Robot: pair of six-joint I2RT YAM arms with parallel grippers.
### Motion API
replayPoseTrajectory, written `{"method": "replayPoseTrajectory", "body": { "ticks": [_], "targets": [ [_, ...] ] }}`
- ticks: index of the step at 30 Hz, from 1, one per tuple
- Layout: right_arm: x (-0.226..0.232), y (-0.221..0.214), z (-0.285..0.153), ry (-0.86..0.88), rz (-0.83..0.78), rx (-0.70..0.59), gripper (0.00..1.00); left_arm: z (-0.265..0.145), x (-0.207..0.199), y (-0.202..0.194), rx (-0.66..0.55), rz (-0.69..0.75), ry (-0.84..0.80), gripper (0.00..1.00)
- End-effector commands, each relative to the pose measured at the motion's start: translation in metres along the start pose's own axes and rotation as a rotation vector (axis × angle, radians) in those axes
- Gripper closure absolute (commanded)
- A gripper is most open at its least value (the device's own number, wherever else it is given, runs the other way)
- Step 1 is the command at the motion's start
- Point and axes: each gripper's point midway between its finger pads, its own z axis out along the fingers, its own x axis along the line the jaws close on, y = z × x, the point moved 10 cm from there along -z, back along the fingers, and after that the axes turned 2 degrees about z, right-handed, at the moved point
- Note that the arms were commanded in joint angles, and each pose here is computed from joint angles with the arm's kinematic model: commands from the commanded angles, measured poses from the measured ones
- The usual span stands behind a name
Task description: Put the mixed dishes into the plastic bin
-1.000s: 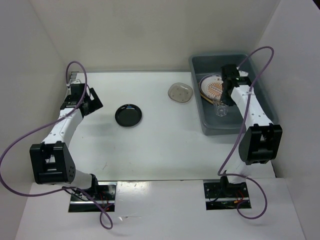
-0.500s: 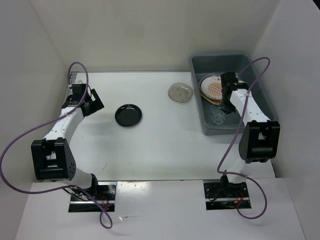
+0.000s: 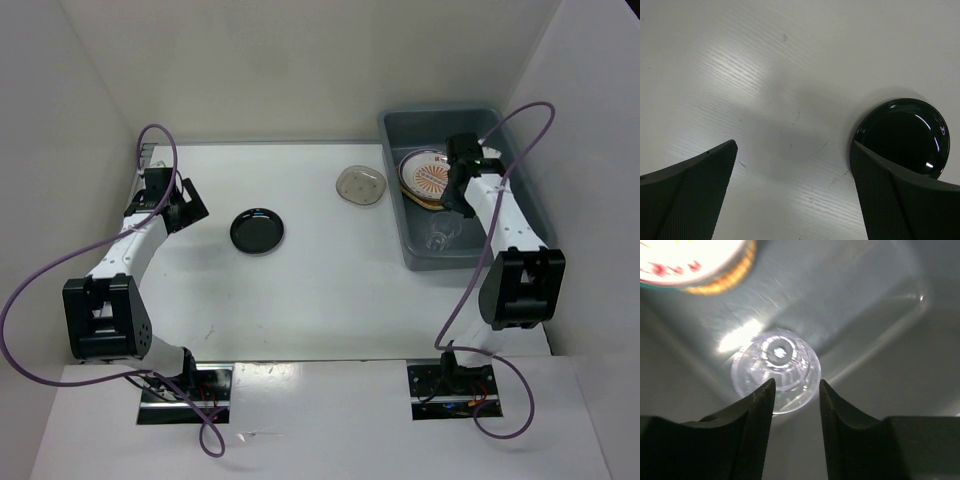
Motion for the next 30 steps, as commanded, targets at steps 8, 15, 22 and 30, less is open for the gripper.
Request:
{"method": "replayPoseTrajectory", "body": {
  "ticks": [8, 15, 22, 30],
  "targets": [
    [0.070, 0.027, -0.147, 0.599, -0.031, -0.266, 0.43, -0.001, -0.004, 0.007, -0.031, 0.006, -0.057, 0.00],
    [0.166, -0.031, -0.122, 0.652, -0.371, -0.190, 0.40, -0.005, -0.005, 0.008, -0.044, 0.004, -0.073, 0.00],
    [0.218, -0.039, -0.093, 0.510, -0.525, -0.309, 0.40, -0.004, -0.007, 0.005, -0.033, -0.004, -0.101, 0.00],
    [0.257, -0.055, -0.052, 0.345, -0.710, -0.400, 0.40, 0.003, -0.011, -0.001, 0.007, -0.011, -0.153, 0.00]
  ]
}}
